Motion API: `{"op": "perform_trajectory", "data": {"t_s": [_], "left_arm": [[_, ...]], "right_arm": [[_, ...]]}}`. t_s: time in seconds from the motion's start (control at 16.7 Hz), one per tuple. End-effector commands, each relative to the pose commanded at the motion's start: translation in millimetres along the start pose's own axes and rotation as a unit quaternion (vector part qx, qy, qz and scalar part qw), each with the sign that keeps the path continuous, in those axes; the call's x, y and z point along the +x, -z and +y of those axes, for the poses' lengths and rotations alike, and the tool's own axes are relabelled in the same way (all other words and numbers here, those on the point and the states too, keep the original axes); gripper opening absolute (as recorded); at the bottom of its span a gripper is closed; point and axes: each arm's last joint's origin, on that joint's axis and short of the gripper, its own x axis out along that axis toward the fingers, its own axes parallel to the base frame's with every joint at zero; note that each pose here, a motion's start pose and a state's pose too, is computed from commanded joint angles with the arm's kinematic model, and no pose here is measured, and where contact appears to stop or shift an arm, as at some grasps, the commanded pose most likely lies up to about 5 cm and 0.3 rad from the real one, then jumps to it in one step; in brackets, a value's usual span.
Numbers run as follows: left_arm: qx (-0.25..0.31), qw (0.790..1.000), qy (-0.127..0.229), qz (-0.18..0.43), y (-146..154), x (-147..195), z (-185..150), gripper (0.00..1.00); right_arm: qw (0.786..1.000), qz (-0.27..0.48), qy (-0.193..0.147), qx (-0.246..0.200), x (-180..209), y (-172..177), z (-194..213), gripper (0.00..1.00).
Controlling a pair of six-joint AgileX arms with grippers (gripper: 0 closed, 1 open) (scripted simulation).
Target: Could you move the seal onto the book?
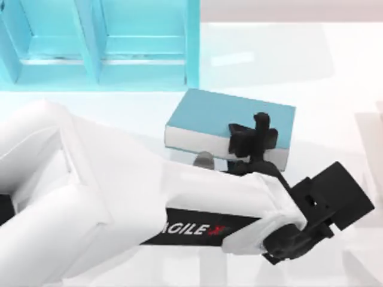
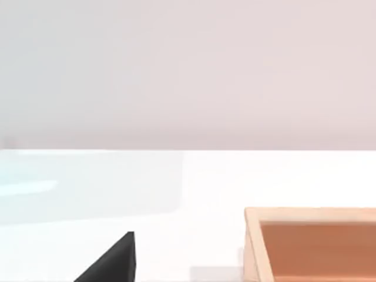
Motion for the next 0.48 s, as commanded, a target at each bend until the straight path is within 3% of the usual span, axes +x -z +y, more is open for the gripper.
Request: {"op": "perform_trajectory", "data": {"t_s": [0.18, 0.48], "left_arm": [[-0.027, 1.000, 0.014, -0.002, 5.6, -5.7, 1.7, 0.00], [-0.025, 1.000, 0.011, -0.003, 4.2, -3.7, 2.8, 0.00]], "right_arm": [[1.000, 0.000, 0.000, 0.000, 0.0, 0.0, 0.0, 1.00], [1.000, 0.000, 0.000, 0.000, 0.0, 0.0, 0.0, 1.00]]}}
